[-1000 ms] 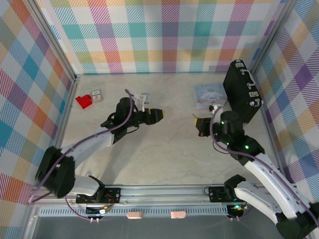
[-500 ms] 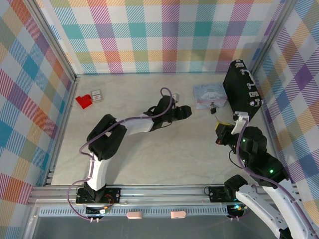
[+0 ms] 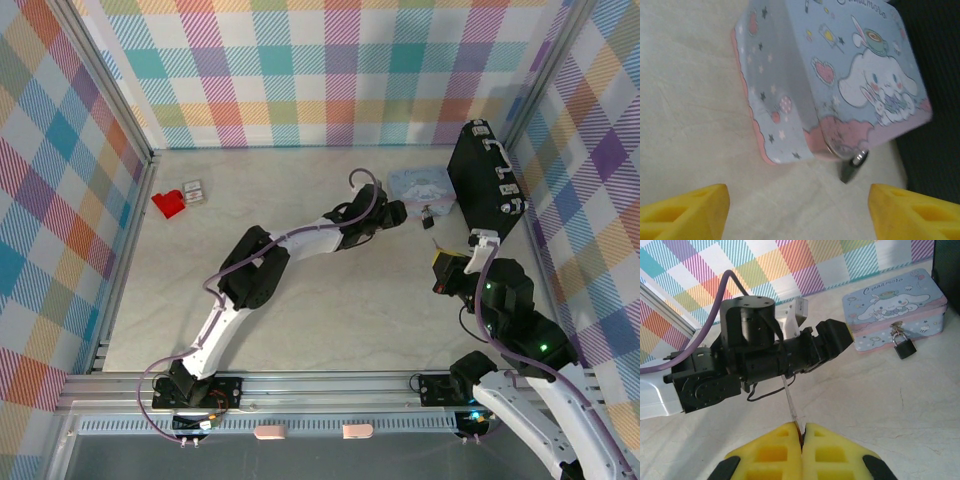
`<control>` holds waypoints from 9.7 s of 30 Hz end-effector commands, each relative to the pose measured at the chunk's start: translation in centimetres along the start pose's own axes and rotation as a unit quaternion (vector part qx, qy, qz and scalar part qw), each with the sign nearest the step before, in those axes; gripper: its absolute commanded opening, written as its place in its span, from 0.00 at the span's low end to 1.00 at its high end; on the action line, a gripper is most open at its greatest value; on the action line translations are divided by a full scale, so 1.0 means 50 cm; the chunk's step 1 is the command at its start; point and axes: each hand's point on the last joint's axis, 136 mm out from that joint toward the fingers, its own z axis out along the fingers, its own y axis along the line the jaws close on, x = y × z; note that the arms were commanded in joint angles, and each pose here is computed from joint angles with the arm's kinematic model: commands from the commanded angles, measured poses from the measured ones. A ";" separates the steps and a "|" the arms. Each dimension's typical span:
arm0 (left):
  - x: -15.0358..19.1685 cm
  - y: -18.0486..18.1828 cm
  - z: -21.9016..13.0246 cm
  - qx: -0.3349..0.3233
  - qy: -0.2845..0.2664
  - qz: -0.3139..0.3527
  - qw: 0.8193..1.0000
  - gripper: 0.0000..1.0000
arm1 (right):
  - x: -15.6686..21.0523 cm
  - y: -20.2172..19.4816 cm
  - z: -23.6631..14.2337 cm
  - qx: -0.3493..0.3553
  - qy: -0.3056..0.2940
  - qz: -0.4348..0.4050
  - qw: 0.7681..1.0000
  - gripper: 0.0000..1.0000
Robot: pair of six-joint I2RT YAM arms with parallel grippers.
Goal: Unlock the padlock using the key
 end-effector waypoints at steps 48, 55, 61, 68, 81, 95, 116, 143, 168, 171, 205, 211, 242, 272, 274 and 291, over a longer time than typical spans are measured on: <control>0.149 -0.031 0.196 -0.051 -0.053 0.005 0.997 0.43 | 0.015 -0.014 -0.061 -0.022 -0.023 0.039 0.999 0.00; 0.129 -0.023 0.197 -0.039 -0.037 -0.016 0.998 0.23 | 0.016 -0.012 -0.059 -0.022 -0.020 0.038 0.999 0.00; 0.097 -0.027 0.155 -0.044 -0.050 -0.003 0.998 0.08 | 0.018 -0.010 -0.048 -0.022 -0.014 0.037 0.999 0.00; 0.075 -0.033 0.119 -0.046 -0.052 0.023 0.997 0.00 | 0.020 -0.002 -0.033 -0.025 -0.002 0.035 0.999 0.00; 0.065 0.099 -0.031 -0.074 -0.001 0.055 0.996 0.00 | 0.057 0.008 0.019 -0.030 0.041 0.048 0.998 0.00; 0.061 0.336 -0.264 -0.161 0.012 0.008 0.987 0.00 | 0.122 0.048 0.104 -0.068 0.121 0.097 0.986 0.00; 0.144 0.354 -0.426 -0.141 -0.018 -0.080 0.987 0.00 | 0.165 0.073 0.161 -0.086 0.176 0.113 0.974 0.00; 0.236 0.157 -0.352 -0.047 0.088 -0.055 0.993 0.01 | 0.236 0.059 0.175 -0.087 0.215 0.164 0.959 0.00; 0.211 0.159 -0.353 0.028 0.077 -0.153 0.985 0.00 | 0.383 0.042 0.282 -0.135 0.323 0.299 0.888 0.00; 0.211 0.167 -0.349 0.024 0.079 -0.153 0.985 0.00 | 0.399 0.036 0.287 -0.128 0.335 0.309 0.881 0.00; 0.249 0.304 -0.291 -0.051 -0.007 -0.019 0.999 0.51 | 0.350 0.012 0.249 -0.090 0.287 0.269 0.915 0.00; 0.244 0.317 -0.274 -0.106 0.005 0.002 0.994 0.52 | 0.350 0.009 0.243 -0.088 0.283 0.269 0.916 0.00; 0.236 0.214 -0.316 -0.054 0.080 -0.019 0.995 0.00 | 0.388 0.027 0.267 -0.108 0.322 0.311 0.888 0.00; 0.169 0.153 -0.315 0.070 0.100 -0.138 0.983 0.00 | 0.424 0.067 0.323 -0.163 0.352 0.374 0.842 0.00; 0.168 0.156 -0.315 0.071 0.100 -0.145 0.982 0.00 | 0.423 0.068 0.326 -0.168 0.347 0.379 0.841 0.00; 0.158 0.166 -0.308 0.089 0.099 -0.186 0.974 0.00 | 0.405 0.062 0.350 -0.221 0.323 0.391 0.833 0.00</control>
